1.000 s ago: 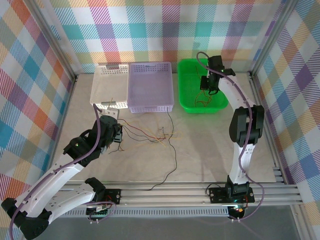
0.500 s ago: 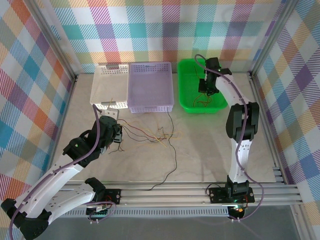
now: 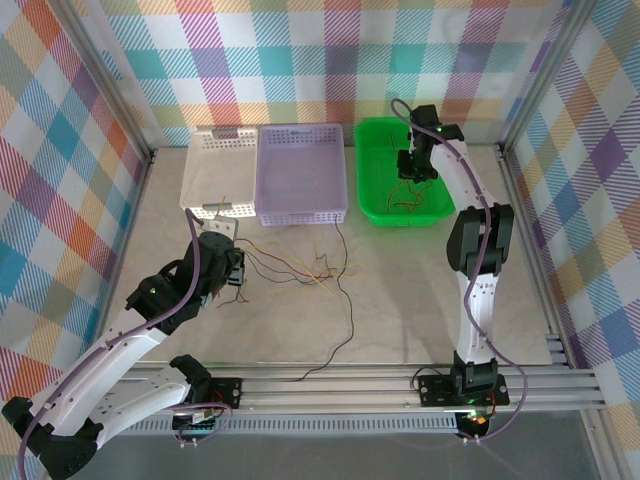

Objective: Untangle the cables

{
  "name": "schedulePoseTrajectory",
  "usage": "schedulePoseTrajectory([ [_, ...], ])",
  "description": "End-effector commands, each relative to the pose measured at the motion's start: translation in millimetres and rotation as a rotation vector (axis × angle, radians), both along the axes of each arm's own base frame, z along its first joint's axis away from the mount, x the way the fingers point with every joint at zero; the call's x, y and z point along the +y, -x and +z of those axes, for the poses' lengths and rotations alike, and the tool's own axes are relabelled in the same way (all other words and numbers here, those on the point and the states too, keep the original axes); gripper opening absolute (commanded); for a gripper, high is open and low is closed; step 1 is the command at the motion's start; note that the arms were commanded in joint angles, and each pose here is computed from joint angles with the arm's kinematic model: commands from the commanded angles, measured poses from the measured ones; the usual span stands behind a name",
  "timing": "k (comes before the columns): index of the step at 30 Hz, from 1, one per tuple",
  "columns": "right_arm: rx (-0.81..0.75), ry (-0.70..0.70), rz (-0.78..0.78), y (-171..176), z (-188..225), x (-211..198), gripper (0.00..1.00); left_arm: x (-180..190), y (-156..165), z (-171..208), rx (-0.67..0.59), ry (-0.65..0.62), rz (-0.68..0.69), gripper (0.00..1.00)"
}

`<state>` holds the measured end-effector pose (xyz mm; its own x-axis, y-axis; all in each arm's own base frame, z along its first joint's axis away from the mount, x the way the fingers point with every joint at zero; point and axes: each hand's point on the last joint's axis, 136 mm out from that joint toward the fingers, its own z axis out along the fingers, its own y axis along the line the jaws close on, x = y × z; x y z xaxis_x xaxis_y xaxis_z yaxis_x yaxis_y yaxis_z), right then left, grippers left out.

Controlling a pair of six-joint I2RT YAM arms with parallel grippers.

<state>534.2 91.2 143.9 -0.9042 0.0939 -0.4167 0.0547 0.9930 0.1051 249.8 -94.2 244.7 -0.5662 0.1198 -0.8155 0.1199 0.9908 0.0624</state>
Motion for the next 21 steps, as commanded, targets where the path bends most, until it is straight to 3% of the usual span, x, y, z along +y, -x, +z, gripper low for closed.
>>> schedulePoseTrajectory([
  [1, 0.055, -0.006, -0.013, 7.9, -3.7, -1.6, 0.25, 1.6, 0.2, 1.6, -0.012, 0.005, -0.001, 0.00],
  [11, 0.065, 0.009, -0.041, 7.2, 11.0, -5.5, 0.39, 1.2, 0.1, 0.4, -0.007, 0.003, -0.002, 0.00],
  [18, 0.129, 0.069, -0.068, 11.8, -2.2, -15.6, 0.41, 0.6, -0.3, 0.0, -0.004, 0.002, -0.003, 0.00],
  [21, 0.170, 0.053, -0.062, 14.7, -14.5, -11.7, 0.48, 0.8, -0.5, -0.6, -0.002, 0.000, -0.002, 0.00],
])
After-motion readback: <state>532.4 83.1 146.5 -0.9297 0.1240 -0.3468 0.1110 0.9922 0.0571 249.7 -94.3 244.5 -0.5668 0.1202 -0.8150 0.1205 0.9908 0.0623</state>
